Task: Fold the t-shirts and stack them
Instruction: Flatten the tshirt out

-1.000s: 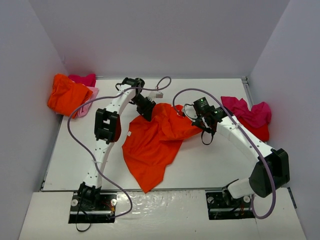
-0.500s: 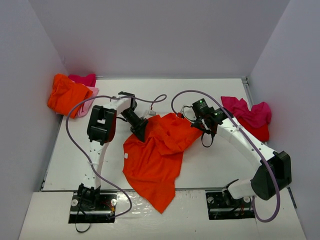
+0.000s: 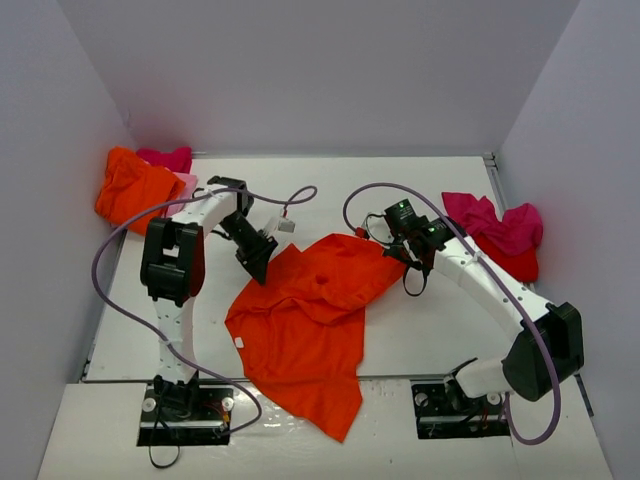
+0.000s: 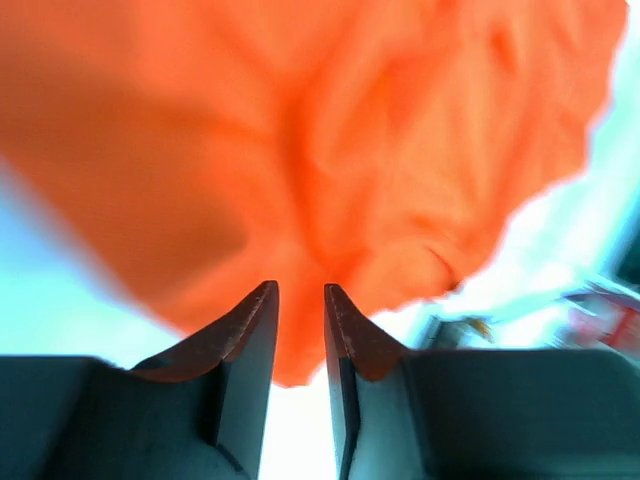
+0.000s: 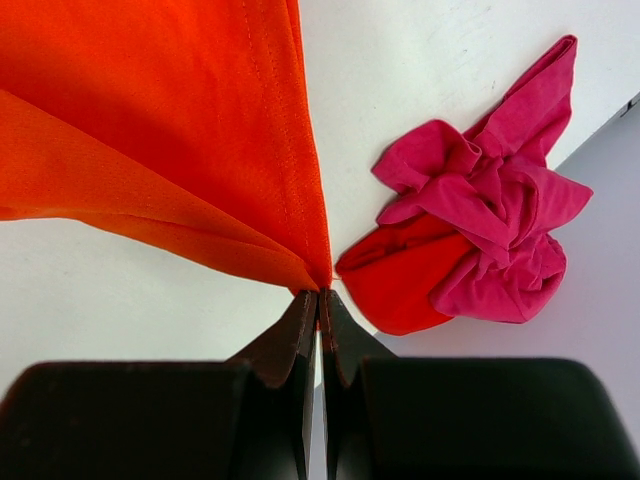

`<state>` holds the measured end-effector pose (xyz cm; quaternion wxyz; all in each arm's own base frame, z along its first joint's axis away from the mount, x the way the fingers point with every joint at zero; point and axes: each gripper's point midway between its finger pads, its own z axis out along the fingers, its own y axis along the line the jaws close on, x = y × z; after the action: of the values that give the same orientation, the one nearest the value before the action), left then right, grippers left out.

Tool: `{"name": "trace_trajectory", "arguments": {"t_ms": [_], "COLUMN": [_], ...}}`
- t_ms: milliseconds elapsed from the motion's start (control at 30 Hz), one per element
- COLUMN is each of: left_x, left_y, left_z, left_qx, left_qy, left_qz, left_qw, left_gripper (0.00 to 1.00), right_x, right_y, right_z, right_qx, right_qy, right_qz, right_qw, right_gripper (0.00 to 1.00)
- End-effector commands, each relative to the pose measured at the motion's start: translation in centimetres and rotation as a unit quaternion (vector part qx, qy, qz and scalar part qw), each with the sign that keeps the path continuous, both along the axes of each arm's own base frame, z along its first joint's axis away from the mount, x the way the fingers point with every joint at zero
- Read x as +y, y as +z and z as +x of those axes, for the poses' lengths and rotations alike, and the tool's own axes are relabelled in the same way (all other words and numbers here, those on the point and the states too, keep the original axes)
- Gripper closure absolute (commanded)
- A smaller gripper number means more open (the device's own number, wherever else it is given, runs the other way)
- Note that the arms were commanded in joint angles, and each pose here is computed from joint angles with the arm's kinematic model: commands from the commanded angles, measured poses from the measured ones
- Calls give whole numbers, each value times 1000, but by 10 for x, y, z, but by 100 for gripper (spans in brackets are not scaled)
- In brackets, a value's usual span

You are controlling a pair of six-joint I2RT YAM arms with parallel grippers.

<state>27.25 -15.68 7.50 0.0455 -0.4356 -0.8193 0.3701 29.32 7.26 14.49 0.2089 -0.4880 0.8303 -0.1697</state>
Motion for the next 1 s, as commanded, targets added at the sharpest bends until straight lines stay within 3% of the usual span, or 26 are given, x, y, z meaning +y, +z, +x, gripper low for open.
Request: {"name": "trace_trajectory", "arguments": {"t_ms": [0,100,200,400,967], "left_x": [-8,-17,-23,-35,-53], "left_y": [57,67,52,36,29], "left_z": [40,79,85,106,102], "left_qx": [-83,-121,-66,-73,-51], "left_qy": [10,19,7,9,-3], "left_qz": [-30,-38,-42,-51,-90], "left_qw": [996,992,997,996,995], "left_gripper": [70,65,63,63,63], "right_x": [-1,-1,-1,-5,-7], "right_y": [0,-3,-3,-5,-12], "right_z": [-1,-3,-5,-9,-8], "right_qx": [-5,-2,-4,-2,7], "right_qy": [-4,-6,-8,-12,-15], "right_qz": [-4,-2,-3,-9,-12], "right_qw": [1000,1000,1000,1000,1000], "right_gripper": [100,100,100,100,100]}}
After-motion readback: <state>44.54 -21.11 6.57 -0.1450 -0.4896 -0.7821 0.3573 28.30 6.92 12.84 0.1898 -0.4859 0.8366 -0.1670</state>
